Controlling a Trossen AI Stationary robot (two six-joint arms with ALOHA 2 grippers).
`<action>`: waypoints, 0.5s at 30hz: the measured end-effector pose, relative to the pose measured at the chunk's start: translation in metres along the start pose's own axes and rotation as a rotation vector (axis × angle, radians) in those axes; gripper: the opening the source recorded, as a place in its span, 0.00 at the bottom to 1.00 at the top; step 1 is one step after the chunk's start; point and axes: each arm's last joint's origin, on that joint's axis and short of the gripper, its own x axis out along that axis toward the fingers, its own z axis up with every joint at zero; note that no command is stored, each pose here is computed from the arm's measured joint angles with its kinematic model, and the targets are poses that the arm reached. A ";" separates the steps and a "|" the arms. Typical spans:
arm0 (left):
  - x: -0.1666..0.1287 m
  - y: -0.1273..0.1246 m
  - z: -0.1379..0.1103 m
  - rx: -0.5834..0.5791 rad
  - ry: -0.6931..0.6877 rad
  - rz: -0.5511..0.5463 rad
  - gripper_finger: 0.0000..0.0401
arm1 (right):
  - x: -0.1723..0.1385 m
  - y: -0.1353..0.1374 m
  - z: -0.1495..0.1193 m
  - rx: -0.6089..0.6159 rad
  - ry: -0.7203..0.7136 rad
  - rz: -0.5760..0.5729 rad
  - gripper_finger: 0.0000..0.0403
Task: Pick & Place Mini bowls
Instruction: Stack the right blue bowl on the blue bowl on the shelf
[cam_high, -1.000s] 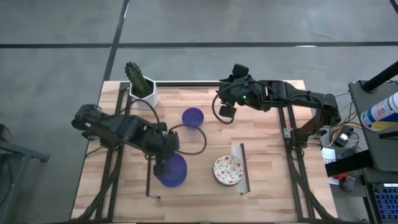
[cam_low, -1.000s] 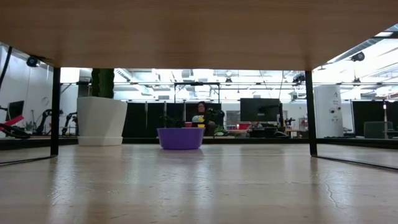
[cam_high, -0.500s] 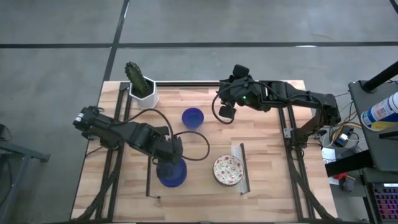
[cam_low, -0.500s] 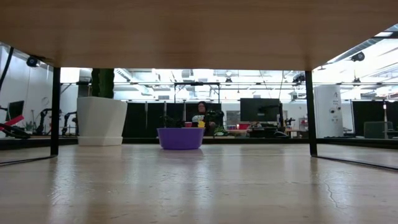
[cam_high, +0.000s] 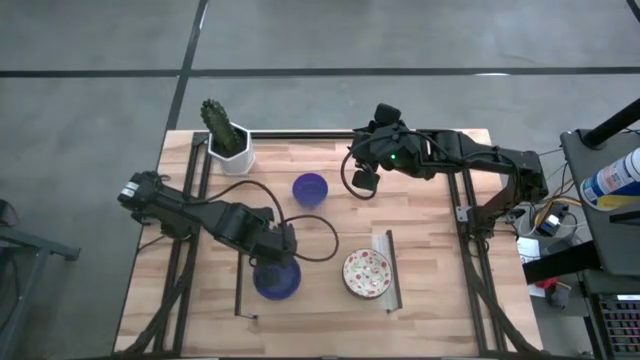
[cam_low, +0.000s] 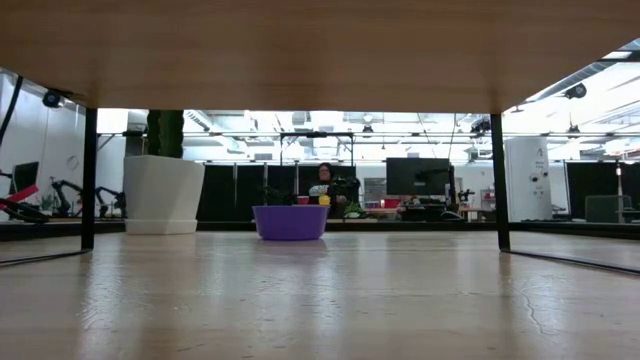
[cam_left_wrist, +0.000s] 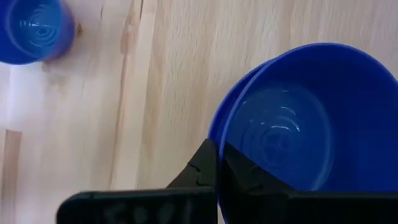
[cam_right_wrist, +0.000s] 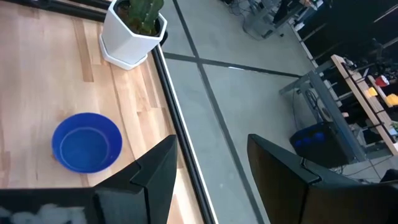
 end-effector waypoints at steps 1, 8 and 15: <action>0.000 0.000 0.000 -0.008 -0.003 -0.003 0.01 | 0.000 0.000 0.000 0.000 0.000 0.000 0.48; -0.001 -0.001 0.000 -0.009 0.010 -0.026 0.13 | 0.000 0.000 0.000 0.002 -0.001 0.007 0.48; -0.018 0.003 0.002 -0.020 -0.002 -0.068 0.20 | 0.000 0.000 -0.001 -0.002 0.005 0.008 0.48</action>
